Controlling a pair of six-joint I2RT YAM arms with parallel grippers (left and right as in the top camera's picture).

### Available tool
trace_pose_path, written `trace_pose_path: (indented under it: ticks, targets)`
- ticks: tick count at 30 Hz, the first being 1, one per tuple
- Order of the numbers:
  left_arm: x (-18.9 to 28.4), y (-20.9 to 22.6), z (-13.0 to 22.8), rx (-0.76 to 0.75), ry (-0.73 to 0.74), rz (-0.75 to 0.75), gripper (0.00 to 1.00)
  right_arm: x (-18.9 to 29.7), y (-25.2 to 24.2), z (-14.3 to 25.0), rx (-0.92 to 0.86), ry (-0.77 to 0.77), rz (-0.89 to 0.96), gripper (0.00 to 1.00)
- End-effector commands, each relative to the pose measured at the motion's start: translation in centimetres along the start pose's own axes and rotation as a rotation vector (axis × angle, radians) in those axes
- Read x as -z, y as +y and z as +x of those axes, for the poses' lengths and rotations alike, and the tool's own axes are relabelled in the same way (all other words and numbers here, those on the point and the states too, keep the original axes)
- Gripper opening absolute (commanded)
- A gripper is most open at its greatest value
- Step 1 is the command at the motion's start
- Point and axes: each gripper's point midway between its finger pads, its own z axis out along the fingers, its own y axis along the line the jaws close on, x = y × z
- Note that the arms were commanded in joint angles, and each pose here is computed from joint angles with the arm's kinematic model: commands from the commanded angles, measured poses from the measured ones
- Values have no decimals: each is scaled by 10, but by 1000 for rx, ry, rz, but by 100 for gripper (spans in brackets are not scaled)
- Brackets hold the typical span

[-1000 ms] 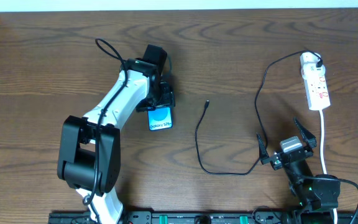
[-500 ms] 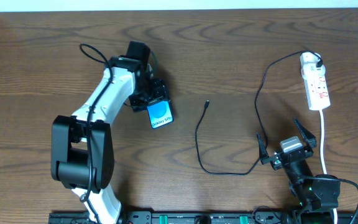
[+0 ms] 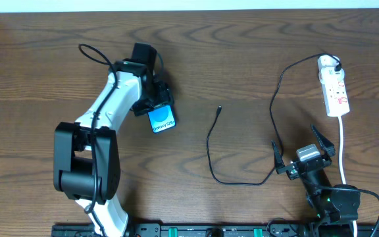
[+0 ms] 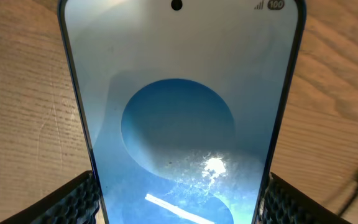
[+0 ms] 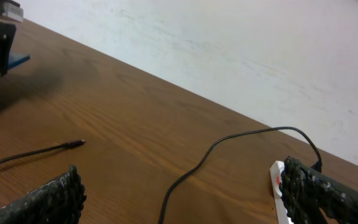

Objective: Plug charger to phone and switch on socket
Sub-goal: 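Lift the phone with the left gripper and tilt it upright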

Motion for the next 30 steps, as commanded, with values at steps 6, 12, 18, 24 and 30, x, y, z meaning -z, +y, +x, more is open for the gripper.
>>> trace_pose_path:
  ticks: [6, 12, 18, 24, 30]
  targets:
    - [-15, 12, 16, -48, -24, -135, 74, 0, 1, 0, -18, -1, -3, 99]
    - [-34, 19, 31, -55, 16, -155, 74, 0, 1, 0, -18, -1, -3, 99]
    - [-55, 30, 46, -53, 64, -178, 74, 0, 1, 0, -18, -1, -3, 99]
    - [-59, 32, 49, -51, 67, -175, 84, 0, 1, 0, -18, -1, -3, 99]
    - [-66, 26, 57, -47, 94, -124, 96, 0, 1, 0, -18, -1, -3, 99]
